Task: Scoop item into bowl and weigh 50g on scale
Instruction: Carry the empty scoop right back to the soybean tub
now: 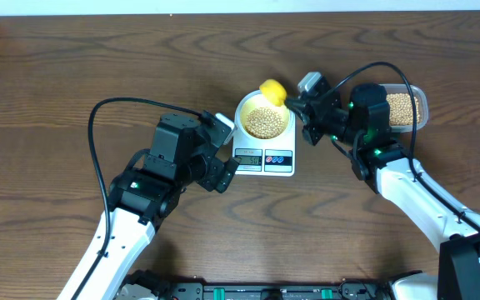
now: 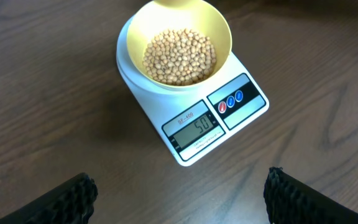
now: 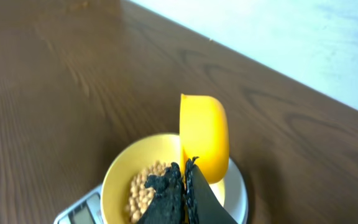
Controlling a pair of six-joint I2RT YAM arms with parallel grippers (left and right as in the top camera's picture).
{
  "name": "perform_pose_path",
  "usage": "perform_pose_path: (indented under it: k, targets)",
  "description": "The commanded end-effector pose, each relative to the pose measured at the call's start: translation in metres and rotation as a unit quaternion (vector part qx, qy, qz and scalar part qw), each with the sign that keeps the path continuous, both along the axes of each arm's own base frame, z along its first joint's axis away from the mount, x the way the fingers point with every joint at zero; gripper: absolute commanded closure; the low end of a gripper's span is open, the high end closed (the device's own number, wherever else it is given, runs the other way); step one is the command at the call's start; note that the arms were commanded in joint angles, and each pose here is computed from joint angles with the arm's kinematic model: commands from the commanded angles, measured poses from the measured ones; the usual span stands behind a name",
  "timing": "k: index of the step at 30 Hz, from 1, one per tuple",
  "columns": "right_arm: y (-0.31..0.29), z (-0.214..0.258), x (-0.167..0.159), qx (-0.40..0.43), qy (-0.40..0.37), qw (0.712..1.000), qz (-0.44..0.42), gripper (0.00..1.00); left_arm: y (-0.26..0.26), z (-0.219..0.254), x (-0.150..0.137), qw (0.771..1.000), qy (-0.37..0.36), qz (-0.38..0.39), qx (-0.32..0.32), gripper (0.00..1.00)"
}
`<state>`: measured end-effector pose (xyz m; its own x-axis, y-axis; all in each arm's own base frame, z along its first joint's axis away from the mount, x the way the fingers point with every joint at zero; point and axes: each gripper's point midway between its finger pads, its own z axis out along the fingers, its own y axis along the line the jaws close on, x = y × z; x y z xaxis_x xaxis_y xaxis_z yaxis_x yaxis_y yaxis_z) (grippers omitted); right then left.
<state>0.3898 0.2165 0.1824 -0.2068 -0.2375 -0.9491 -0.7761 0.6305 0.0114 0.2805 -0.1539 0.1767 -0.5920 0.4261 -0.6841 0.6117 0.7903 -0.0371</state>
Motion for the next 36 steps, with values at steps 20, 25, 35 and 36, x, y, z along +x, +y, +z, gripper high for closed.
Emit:
perform_pose_path:
  k: [20,25,35,36]
  targets:
    - [-0.136,0.05,0.035,0.175,0.095,0.952,-0.233,0.99,0.0,-0.006,-0.003,1.0,0.006,-0.008,0.001,0.12]
    - [-0.183,0.056,0.026,0.193,0.118,0.918,-0.325,0.99,0.0,-0.006,-0.003,1.0,0.007,-0.008,0.001,0.12]
    - [-0.243,0.028,0.002,0.2,0.189,0.855,-0.44,0.98,0.0,-0.006,-0.003,1.0,0.006,-0.008,0.001,0.12]
    - [-0.249,0.024,0.001,0.202,0.195,0.844,-0.457,0.99,0.0,-0.006,-0.003,1.0,0.007,-0.008,0.001,0.12]
